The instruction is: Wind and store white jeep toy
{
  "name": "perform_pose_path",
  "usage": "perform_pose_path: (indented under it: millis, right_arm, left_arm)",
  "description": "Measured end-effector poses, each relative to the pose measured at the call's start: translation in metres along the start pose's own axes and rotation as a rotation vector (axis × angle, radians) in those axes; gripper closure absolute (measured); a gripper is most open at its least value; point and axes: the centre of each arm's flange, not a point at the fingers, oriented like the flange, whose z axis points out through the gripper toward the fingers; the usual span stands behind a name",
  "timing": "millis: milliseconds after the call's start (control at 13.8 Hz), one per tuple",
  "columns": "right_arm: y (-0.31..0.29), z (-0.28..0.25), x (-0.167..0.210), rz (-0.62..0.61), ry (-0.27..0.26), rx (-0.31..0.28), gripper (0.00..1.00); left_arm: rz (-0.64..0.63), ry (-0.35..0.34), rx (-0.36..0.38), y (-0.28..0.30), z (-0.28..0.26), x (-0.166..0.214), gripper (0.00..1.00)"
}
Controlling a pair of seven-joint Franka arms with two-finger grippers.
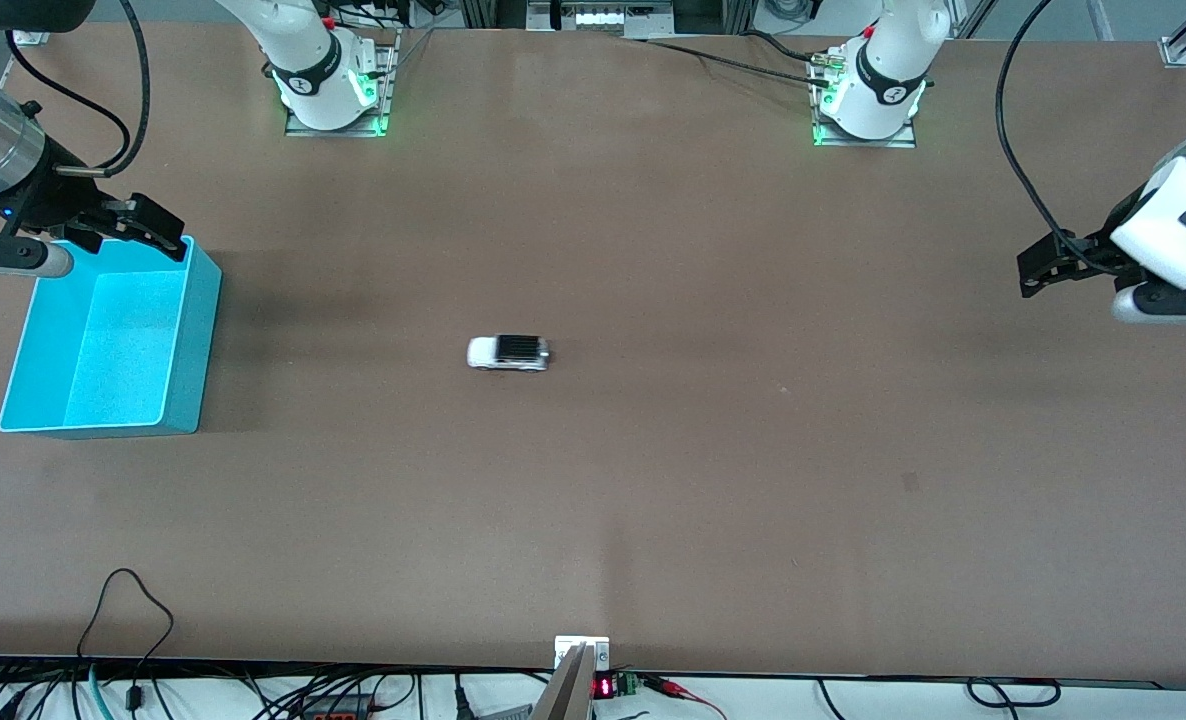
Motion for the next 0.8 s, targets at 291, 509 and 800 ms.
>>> perform_pose_path:
  millis: [291,509,800]
  right_arm:
    - [0.000,0.000,0.000,0.000,0.000,0.000,0.00]
    - [0.000,0.000,0.000,0.000,0.000,0.000,0.00]
    - [0.000,0.000,0.000,0.001,0.000,0.000,0.00]
  left_arm:
    - [-0.068,-0.032,-0.066,-0.027,0.016,-0.023,0.00]
    - [-0.040,-0.035,-0.065,-0.011,0.015,-0.024,0.00]
    - [-0.033,-0.034,-0.065,-0.007,0.014,-0.025,0.00]
